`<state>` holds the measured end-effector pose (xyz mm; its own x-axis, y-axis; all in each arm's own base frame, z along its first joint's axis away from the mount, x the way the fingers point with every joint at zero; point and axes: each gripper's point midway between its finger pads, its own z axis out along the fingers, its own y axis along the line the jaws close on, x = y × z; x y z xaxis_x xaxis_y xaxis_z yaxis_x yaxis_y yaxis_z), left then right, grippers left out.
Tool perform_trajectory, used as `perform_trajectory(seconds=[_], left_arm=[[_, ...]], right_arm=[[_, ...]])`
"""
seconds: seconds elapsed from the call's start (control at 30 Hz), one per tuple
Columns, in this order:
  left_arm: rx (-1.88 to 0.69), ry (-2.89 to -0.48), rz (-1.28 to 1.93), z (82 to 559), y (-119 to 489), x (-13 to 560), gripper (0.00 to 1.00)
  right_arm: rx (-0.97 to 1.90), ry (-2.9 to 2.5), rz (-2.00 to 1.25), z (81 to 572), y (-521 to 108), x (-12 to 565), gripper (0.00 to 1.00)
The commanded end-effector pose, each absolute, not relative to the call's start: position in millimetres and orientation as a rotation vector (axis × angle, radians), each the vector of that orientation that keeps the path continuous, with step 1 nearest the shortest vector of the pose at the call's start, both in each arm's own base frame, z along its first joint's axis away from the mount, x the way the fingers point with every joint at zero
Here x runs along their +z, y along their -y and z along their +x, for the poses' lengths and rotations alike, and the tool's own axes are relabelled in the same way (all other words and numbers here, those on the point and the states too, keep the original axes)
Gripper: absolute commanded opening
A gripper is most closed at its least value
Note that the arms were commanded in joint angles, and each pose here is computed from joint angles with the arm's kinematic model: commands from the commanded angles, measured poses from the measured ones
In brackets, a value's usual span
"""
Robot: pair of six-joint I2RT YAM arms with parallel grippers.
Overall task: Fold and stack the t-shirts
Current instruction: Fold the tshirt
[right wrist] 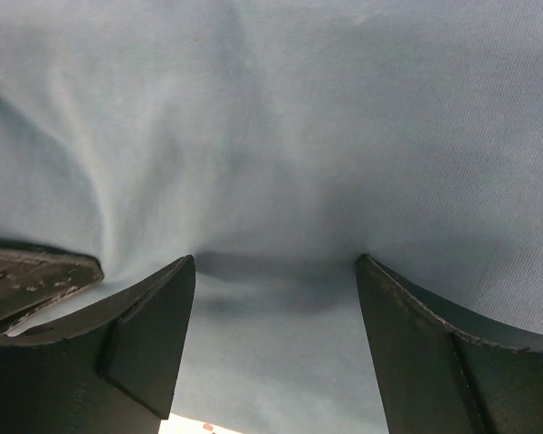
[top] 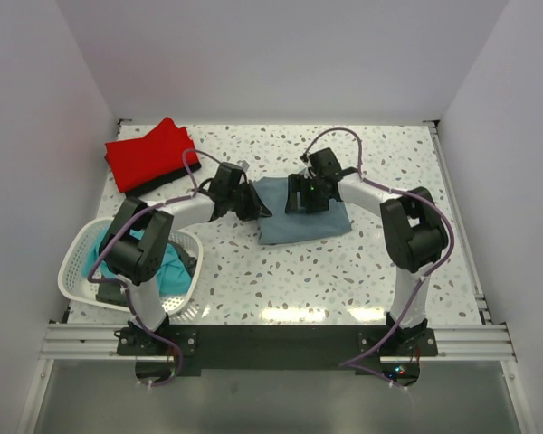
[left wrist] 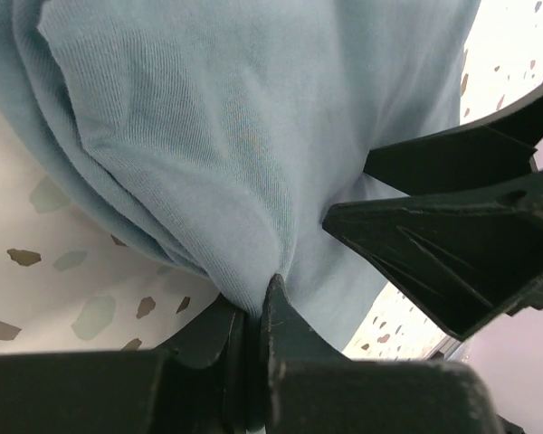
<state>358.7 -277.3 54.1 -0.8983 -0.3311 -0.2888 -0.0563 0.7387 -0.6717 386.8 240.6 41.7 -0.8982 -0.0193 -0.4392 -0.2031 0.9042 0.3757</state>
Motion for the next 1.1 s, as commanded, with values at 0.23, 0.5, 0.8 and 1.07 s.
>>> perform_trajectory(seconds=[0.23,0.5,0.8,1.07], left_arm=[[-1.054,-2.526,-0.269,349,282,59,0.49],[-1.002,-2.527,-0.334,347,263,51,0.69],[-0.947,-2.475,-0.459,349,237,42,0.79],[-0.868,-2.337,-0.583,374,217,41,0.79]], right_arm=[[0.481,-2.73,-0.097,378,-227,6,0.75],[0.466,-2.744,-0.091,375,-225,4,0.75],[0.473,-2.734,-0.089,378,-226,10,0.75],[0.479,-2.728,-0.092,377,-226,15,0.75]])
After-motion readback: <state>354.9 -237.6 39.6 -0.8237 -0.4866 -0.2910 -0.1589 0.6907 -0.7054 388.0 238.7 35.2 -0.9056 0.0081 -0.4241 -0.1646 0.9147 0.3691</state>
